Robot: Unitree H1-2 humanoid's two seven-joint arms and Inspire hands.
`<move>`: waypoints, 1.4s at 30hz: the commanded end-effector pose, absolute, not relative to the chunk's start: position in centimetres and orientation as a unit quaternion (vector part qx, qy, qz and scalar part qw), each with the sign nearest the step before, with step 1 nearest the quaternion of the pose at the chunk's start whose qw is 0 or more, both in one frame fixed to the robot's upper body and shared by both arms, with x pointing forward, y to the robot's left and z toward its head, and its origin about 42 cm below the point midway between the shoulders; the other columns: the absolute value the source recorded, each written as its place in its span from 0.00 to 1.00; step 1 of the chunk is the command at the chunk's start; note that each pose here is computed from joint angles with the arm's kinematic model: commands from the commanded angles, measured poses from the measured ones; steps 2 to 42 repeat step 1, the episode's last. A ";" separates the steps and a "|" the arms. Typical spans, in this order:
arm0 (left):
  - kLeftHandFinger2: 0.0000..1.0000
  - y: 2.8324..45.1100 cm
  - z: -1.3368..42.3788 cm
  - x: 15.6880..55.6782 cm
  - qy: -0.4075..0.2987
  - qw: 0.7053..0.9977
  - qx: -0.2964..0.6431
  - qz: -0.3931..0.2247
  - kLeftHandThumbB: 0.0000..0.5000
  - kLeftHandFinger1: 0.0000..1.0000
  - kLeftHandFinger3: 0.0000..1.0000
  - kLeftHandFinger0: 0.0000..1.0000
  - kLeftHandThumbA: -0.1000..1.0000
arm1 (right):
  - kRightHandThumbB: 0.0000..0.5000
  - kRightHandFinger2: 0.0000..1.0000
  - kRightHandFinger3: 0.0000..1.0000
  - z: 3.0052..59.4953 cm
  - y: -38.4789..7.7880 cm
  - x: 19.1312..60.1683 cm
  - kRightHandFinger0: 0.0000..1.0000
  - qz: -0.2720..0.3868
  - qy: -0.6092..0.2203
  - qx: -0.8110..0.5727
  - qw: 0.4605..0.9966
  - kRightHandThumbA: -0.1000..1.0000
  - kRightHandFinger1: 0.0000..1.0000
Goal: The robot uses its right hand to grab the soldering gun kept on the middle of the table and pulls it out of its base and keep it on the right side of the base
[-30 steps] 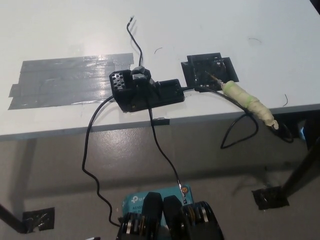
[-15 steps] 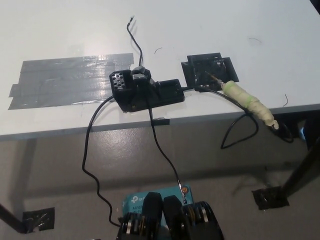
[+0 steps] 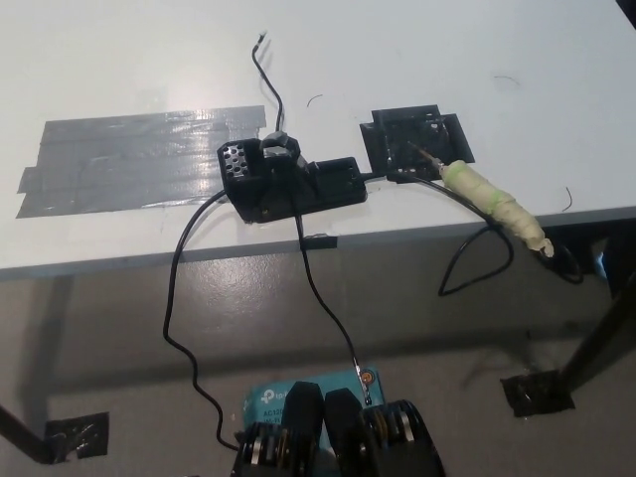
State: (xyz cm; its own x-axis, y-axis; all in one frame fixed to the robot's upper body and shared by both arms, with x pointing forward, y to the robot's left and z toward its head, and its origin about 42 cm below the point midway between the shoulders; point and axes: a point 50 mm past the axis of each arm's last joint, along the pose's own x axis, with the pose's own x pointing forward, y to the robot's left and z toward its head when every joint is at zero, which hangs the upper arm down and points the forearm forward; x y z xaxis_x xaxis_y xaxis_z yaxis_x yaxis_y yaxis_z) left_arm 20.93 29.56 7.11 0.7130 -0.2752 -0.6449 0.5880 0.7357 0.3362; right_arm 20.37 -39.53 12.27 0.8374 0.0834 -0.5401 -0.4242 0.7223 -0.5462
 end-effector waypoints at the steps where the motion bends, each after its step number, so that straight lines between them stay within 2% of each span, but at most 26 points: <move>1: 0.98 29.7 7.4 20.5 0.281 0.891 0.272 -0.233 0.46 0.86 1.00 0.77 0.56 | 0.33 0.99 1.00 13.4 -40.2 20.0 0.79 0.149 0.245 -0.352 0.891 0.31 0.82; 42: 0.98 29.7 7.4 20.5 0.281 0.891 0.272 -0.233 0.46 0.86 1.00 0.77 0.56 | 0.33 0.99 1.00 13.4 -40.2 20.0 0.79 0.149 0.245 -0.352 0.891 0.31 0.82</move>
